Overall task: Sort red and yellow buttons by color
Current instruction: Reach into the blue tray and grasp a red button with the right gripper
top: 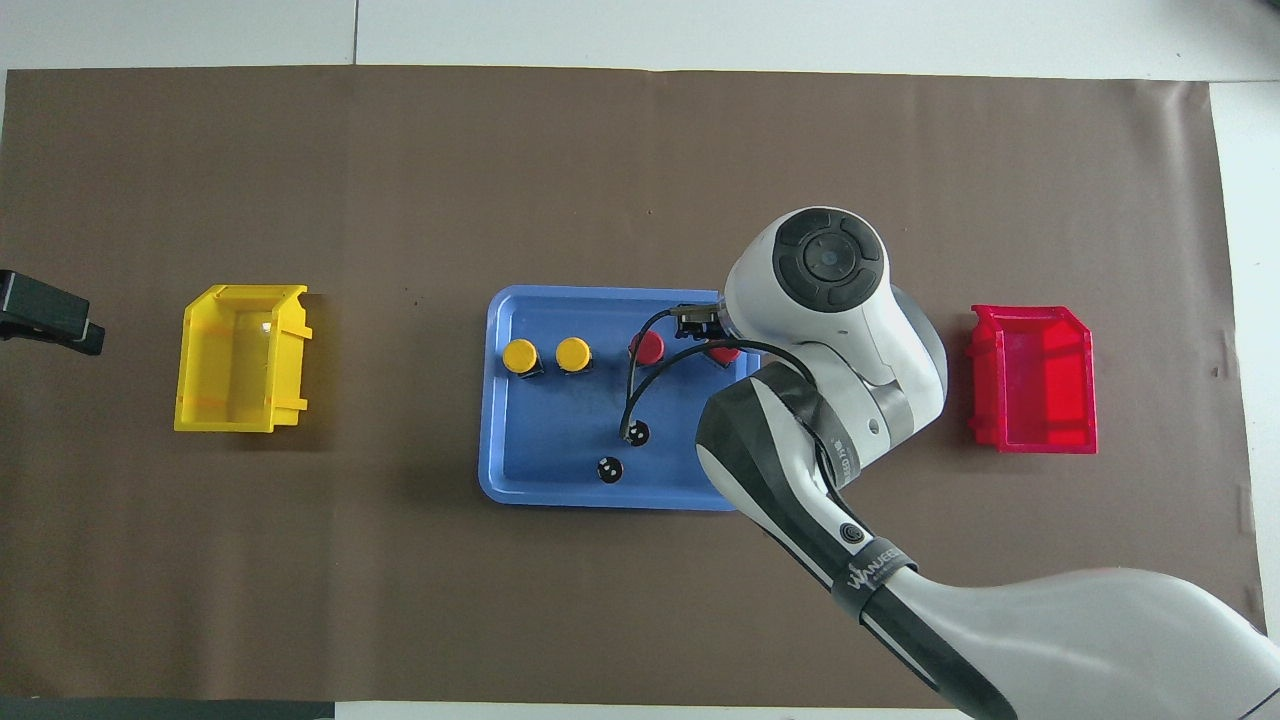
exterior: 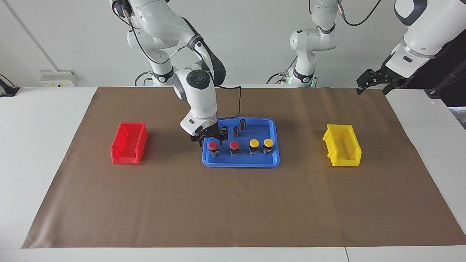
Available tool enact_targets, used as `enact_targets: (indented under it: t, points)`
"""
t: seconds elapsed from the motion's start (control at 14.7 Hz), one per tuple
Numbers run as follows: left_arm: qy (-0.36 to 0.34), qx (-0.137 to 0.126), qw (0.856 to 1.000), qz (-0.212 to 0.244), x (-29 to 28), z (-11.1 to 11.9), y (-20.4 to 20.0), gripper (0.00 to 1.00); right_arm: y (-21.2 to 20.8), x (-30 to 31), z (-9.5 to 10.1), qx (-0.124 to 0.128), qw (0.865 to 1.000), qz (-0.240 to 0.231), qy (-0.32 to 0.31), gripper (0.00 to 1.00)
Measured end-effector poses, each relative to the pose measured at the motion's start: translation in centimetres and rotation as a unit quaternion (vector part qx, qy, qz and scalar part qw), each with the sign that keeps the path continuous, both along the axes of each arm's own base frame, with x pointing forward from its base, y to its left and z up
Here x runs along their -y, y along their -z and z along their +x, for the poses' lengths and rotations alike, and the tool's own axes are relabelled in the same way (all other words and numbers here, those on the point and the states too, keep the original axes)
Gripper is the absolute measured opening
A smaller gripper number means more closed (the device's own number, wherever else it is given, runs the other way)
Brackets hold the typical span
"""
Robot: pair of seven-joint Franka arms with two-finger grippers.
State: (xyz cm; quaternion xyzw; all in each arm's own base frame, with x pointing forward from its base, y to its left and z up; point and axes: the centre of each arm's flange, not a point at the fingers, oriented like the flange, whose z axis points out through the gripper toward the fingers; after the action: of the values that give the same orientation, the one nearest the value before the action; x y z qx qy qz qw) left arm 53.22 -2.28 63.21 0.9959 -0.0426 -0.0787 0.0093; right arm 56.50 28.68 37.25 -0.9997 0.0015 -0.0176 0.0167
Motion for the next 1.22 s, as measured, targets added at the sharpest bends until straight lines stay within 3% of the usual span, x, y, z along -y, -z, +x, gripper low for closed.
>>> enact_targets:
  t: [0.34, 0.95, 1.22]
  points:
    - [0.002, -0.005, 1.0, 0.0, 0.2, -0.4, 0.0, 1.0, 2.2, -0.3, 0.4, 0.003, 1.0, -0.003, -0.01, 0.7]
    - [0.005, -0.005, 1.0, 0.0, 0.5, -0.4, 0.0, 1.0, 2.8, -0.9, -0.2, -0.004, 1.0, -0.006, -0.016, 0.67]
    - [0.005, -0.005, 1.0, 0.0, 0.5, -0.4, 0.0, 1.0, 3.3, -0.9, -0.6, -0.009, 1.0, -0.009, -0.018, 0.61]
